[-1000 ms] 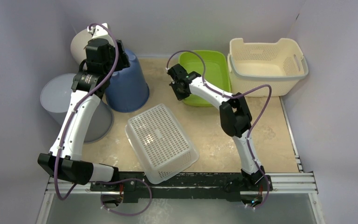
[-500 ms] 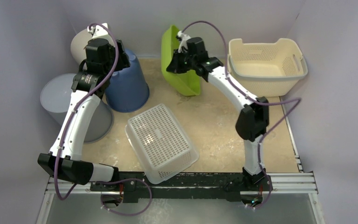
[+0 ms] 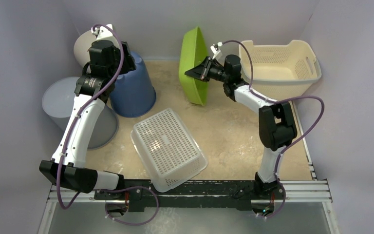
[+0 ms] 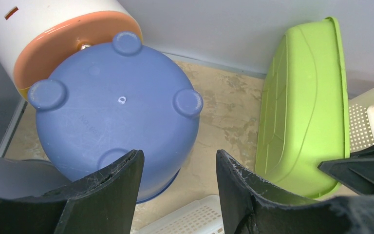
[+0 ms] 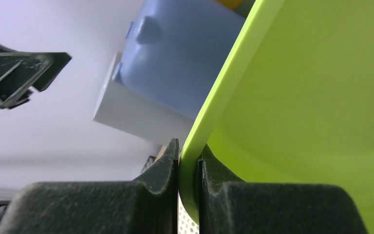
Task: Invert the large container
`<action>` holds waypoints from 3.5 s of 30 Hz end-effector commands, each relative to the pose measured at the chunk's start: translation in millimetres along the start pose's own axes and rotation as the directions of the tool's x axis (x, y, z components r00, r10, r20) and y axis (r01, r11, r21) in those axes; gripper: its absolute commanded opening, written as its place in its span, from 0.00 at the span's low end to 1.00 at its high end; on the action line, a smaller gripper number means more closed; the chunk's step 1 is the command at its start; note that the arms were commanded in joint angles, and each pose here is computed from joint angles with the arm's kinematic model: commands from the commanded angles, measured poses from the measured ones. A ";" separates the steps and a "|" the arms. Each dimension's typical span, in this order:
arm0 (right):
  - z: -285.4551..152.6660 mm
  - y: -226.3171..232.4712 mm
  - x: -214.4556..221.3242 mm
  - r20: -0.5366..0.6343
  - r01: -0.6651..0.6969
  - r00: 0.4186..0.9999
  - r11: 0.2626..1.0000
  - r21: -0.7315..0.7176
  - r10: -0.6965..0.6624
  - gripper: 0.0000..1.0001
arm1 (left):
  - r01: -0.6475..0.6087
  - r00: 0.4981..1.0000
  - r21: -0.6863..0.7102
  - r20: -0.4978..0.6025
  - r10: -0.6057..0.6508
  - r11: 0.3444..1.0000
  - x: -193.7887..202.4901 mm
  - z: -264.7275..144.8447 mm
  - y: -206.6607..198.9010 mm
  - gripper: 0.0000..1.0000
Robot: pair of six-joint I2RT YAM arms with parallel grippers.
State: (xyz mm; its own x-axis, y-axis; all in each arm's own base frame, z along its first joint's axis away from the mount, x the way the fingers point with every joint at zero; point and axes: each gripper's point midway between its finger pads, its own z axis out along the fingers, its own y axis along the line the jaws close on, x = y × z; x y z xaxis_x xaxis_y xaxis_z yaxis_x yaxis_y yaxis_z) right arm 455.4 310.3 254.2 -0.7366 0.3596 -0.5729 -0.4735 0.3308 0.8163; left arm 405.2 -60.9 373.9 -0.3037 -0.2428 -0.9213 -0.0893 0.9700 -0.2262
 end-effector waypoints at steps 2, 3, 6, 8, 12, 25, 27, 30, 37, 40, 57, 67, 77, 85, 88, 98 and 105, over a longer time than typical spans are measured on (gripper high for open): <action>-6.9 29.9 16.9 -0.030 -0.170 0.985 0.963 -0.208 0.167 0.02 | 0.023 0.997 0.023 0.077 -0.025 0.999 -24.0 -8.1 -2.9 0.56; -6.8 34.2 16.1 -0.023 -0.173 0.985 0.954 -0.245 0.172 0.01 | 0.021 0.997 0.020 0.075 -0.023 1.000 -23.6 -8.1 -2.2 0.56; -6.5 61.5 19.9 -0.050 -0.192 0.981 0.905 -0.379 0.188 0.01 | 0.020 0.997 0.018 0.075 -0.021 1.000 -23.0 -8.3 -1.6 0.56; -5.6 76.3 20.8 -0.069 -0.193 0.981 0.873 -0.447 0.182 0.01 | 0.021 0.997 0.019 0.072 -0.022 1.000 -21.8 -8.1 -1.6 0.56; -7.5 76.6 29.2 -0.109 -0.252 0.967 0.838 -0.484 0.228 0.01 | 0.025 0.997 0.025 0.072 -0.026 0.999 -21.9 -7.3 -2.8 0.56; -44.8 0.4 100.5 -0.113 -0.443 0.897 0.872 -0.209 0.428 0.09 | 0.023 0.997 0.023 0.073 -0.024 0.999 -22.7 -10.1 -2.1 0.56; -48.2 -12.1 104.6 -0.107 -0.433 0.901 0.889 -0.147 0.421 0.10 | 0.024 0.997 0.027 0.072 -0.026 0.999 -22.0 -9.4 -2.8 0.56; -51.6 -33.2 105.8 -0.094 -0.401 0.913 0.915 -0.035 0.397 0.14 | 0.027 0.997 0.036 0.070 -0.030 0.999 -21.4 -8.9 -4.7 0.56; -65.2 -84.9 102.9 -0.110 -0.221 0.958 0.926 0.305 0.265 0.19 | 0.026 0.997 0.036 0.070 -0.028 0.999 -21.6 -8.7 -4.7 0.56; -73.1 -96.5 104.5 -0.122 -0.194 0.958 0.903 0.383 0.258 0.19 | 0.025 0.997 0.034 0.070 -0.028 0.999 -20.8 -7.9 -4.3 0.56; -113.0 -136.0 108.7 -0.090 -0.115 0.968 0.737 0.666 0.232 0.36 | 0.030 0.997 0.046 0.063 -0.033 0.999 -18.1 -1.3 -7.6 0.56; -96.0 -148.6 94.7 -0.106 -0.081 0.974 0.746 0.661 0.199 0.35 | 0.027 0.998 0.036 0.061 -0.029 0.999 -16.9 -1.4 -5.0 0.56; -86.7 -184.6 52.6 -0.139 0.069 0.988 0.632 0.772 0.062 0.36 | 0.029 0.997 0.029 0.069 -0.031 0.999 -19.8 -3.1 -3.0 0.56; -51.7 -162.6 38.7 -0.267 0.227 0.962 0.703 0.673 -0.054 0.37 | 0.035 0.997 0.024 0.064 -0.037 0.999 -17.0 0.6 -1.7 0.56; -67.3 -146.4 29.2 -0.290 0.284 0.952 0.654 0.701 -0.102 0.39 | 0.037 0.997 0.024 0.063 -0.038 0.999 -16.1 1.4 -1.4 0.56; -143.0 -53.6 -47.5 -0.210 0.353 0.920 0.466 0.811 -0.330 0.49 | 0.046 0.997 0.026 0.066 -0.047 0.999 -16.2 0.5 -0.7 0.56; -179.4 -38.8 -91.9 -0.286 0.410 0.861 0.241 0.880 -0.421 0.67 | 0.063 0.996 0.042 0.065 -0.066 0.997 -14.6 2.4 -3.5 0.56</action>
State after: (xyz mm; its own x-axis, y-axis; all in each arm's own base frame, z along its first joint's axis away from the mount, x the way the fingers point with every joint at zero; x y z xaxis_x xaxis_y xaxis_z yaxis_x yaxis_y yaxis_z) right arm 454.3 144.3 287.5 -0.5508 0.0283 -0.8342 -0.0824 0.9927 0.0881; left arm 408.8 -60.7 367.7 -0.3066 -0.2648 -0.9143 -0.0868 0.9643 -0.2502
